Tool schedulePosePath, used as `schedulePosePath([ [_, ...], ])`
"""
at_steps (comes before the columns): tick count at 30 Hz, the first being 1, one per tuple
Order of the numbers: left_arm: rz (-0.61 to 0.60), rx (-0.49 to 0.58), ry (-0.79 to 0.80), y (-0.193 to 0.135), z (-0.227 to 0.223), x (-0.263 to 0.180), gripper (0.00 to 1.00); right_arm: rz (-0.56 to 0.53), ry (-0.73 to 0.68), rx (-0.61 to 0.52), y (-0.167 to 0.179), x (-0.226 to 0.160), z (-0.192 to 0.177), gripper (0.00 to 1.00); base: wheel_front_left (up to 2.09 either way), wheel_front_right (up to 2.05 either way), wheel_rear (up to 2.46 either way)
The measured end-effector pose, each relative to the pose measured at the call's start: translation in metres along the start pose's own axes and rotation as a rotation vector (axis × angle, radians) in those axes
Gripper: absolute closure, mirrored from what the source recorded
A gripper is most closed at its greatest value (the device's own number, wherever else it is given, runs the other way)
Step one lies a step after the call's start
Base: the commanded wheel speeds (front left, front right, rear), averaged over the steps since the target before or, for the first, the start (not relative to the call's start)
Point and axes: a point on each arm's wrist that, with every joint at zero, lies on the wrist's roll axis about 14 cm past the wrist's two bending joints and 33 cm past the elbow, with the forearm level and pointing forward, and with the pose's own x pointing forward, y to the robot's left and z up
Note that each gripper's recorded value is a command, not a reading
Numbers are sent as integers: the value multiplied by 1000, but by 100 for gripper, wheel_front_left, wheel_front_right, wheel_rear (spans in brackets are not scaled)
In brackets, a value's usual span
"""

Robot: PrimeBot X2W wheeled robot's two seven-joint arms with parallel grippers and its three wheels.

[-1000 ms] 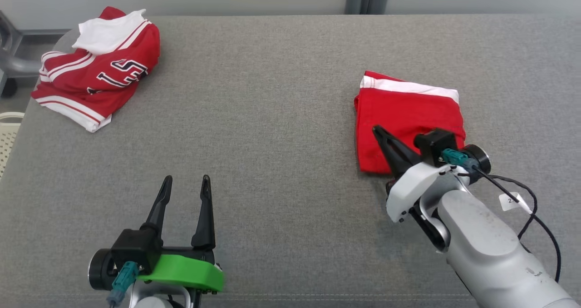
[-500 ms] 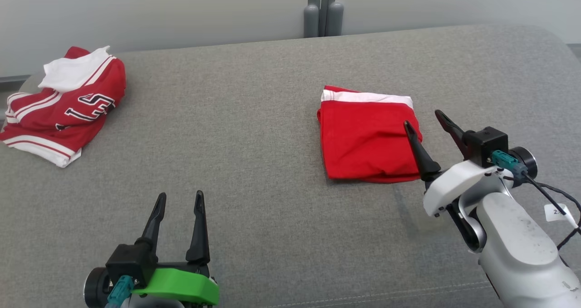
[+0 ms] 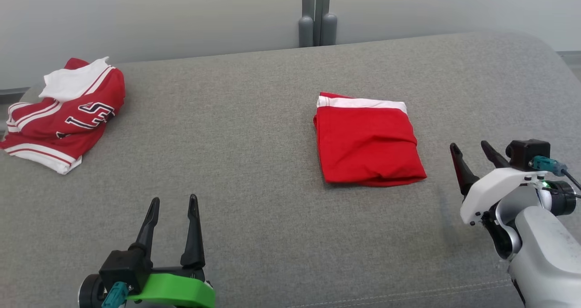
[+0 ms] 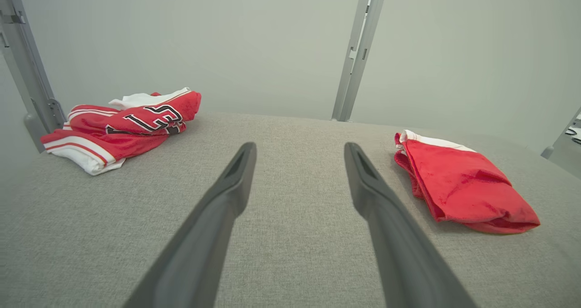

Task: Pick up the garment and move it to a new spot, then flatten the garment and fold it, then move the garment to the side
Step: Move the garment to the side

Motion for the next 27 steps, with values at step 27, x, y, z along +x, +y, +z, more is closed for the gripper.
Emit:
schedulePosePath([
  [27,157,46,56,57,-16,2,0,55,492,337,46,97,-83,0,0,0,0],
])
